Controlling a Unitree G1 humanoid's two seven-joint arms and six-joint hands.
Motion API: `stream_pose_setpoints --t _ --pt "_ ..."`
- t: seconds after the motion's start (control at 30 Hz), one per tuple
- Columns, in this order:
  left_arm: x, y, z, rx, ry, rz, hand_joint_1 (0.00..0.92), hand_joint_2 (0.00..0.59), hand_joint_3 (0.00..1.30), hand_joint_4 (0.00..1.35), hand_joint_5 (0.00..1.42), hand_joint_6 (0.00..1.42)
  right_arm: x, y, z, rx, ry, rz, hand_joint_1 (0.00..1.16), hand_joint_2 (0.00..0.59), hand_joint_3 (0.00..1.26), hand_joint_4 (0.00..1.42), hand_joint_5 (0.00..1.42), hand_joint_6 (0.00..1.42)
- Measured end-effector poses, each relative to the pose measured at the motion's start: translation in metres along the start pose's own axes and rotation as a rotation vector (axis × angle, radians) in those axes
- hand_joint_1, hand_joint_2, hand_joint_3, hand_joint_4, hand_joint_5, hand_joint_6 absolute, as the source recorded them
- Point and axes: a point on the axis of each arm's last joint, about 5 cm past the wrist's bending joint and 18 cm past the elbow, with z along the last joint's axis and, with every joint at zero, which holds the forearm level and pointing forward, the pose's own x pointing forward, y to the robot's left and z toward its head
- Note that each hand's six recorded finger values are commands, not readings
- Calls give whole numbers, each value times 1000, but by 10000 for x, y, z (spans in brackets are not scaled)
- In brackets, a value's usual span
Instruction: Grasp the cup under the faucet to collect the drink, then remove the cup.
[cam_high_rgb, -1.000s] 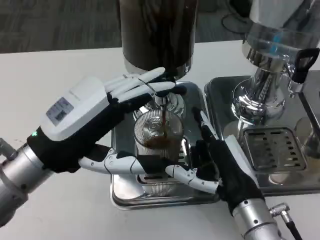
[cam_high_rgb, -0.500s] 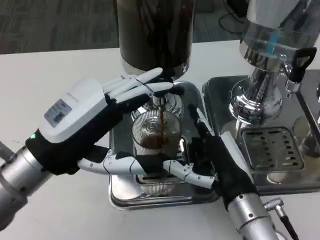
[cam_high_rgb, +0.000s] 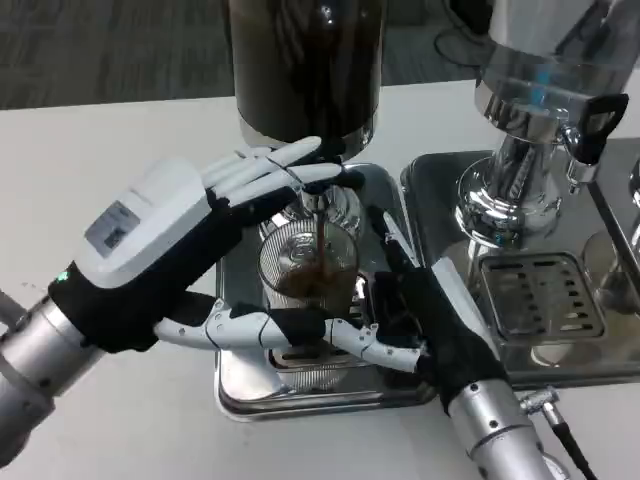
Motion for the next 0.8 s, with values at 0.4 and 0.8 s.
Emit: stream_pose_setpoints --t 0.4,0.8 --pt "-299 -13 -13 18 175 132 0 177 97 0 133 41 -2 32 -11 17 -13 -11 751 162 0 0 0 162" --pt "-935 -315 120 36 472 407 0 209 136 0 191 83 -97 129 -90 57 -57 -40 750 158 0 0 0 206"
